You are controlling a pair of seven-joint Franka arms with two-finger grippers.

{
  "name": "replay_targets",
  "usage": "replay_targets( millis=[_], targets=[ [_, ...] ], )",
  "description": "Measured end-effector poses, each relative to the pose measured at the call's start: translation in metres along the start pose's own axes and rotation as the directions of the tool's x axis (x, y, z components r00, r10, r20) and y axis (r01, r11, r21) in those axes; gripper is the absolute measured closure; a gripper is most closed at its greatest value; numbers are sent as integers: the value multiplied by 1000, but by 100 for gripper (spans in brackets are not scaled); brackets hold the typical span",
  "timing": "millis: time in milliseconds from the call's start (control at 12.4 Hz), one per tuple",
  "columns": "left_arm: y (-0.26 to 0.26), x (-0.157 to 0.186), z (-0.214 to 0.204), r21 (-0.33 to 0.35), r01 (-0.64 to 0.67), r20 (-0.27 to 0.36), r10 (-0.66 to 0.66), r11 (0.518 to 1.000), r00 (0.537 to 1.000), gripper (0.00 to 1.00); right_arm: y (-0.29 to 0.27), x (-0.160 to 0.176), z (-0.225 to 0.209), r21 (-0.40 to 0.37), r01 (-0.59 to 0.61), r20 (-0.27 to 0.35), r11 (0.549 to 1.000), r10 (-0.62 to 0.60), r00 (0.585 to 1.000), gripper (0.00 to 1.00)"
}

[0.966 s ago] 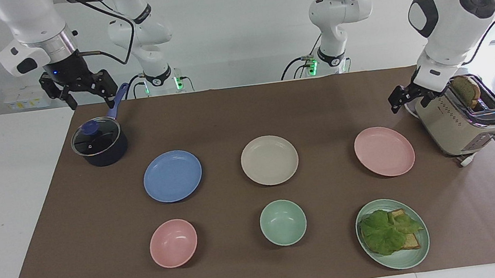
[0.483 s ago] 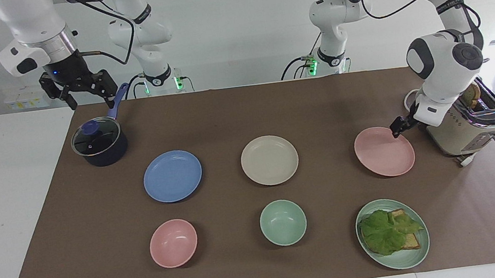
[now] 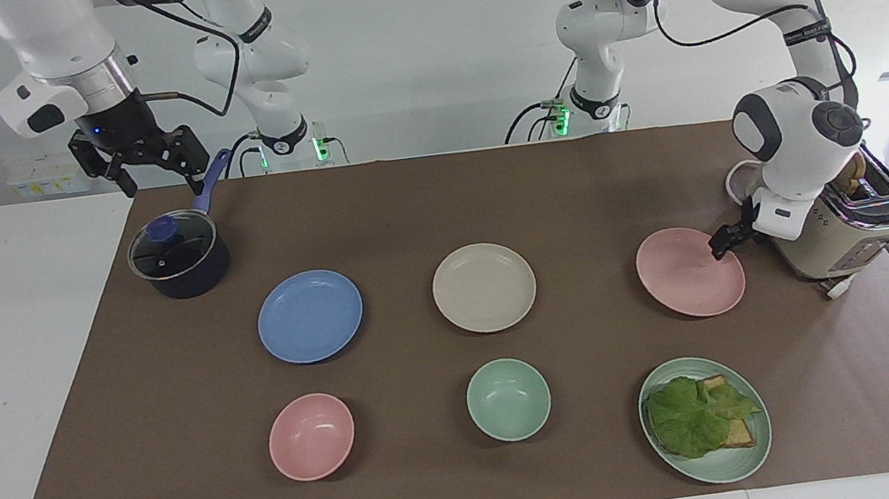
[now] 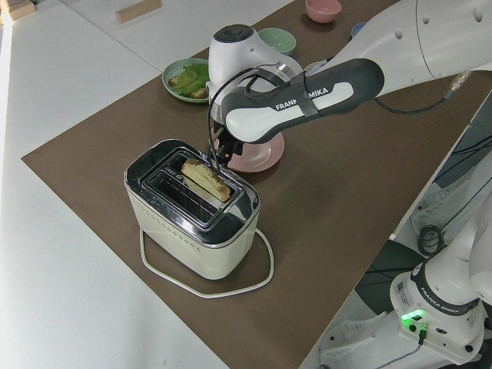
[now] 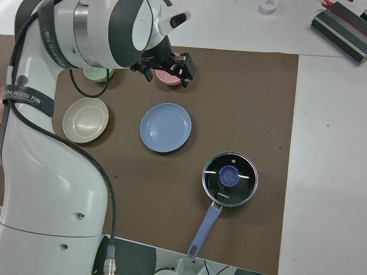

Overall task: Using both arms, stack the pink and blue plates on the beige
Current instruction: 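Reach the left gripper to the pink plate rim and grasp it, then slide the pink plate with the left gripper onto the beige plate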

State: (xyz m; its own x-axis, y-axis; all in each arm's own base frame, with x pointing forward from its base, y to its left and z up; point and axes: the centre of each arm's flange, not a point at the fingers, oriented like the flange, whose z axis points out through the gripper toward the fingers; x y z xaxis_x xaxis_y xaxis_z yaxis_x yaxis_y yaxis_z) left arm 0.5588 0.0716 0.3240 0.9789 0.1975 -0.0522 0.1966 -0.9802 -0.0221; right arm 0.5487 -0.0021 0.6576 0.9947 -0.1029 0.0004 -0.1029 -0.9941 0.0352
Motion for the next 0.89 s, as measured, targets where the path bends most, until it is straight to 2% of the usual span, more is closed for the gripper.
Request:
replay_targets(
  millis=[483,563,724,885],
  targets=[
    [4,-1,1,-4,10,3,-10,1000,1000,93,2,0,0,0,-4,0,1000,4,1000,0],
    [4,-1,0,-5,12,3,-12,1000,1000,97,2,0,0,0,-4,0,1000,4,1000,0],
    [4,-2,0,-13,21,16,-21,1000,1000,97,3,0,0,0,-6,0,1000,6,1000,0],
    [7,-2,-9,-38,40,65,-37,999,997,97,4,0,0,0,-7,1,1000,7,1000,0]
  ],
)
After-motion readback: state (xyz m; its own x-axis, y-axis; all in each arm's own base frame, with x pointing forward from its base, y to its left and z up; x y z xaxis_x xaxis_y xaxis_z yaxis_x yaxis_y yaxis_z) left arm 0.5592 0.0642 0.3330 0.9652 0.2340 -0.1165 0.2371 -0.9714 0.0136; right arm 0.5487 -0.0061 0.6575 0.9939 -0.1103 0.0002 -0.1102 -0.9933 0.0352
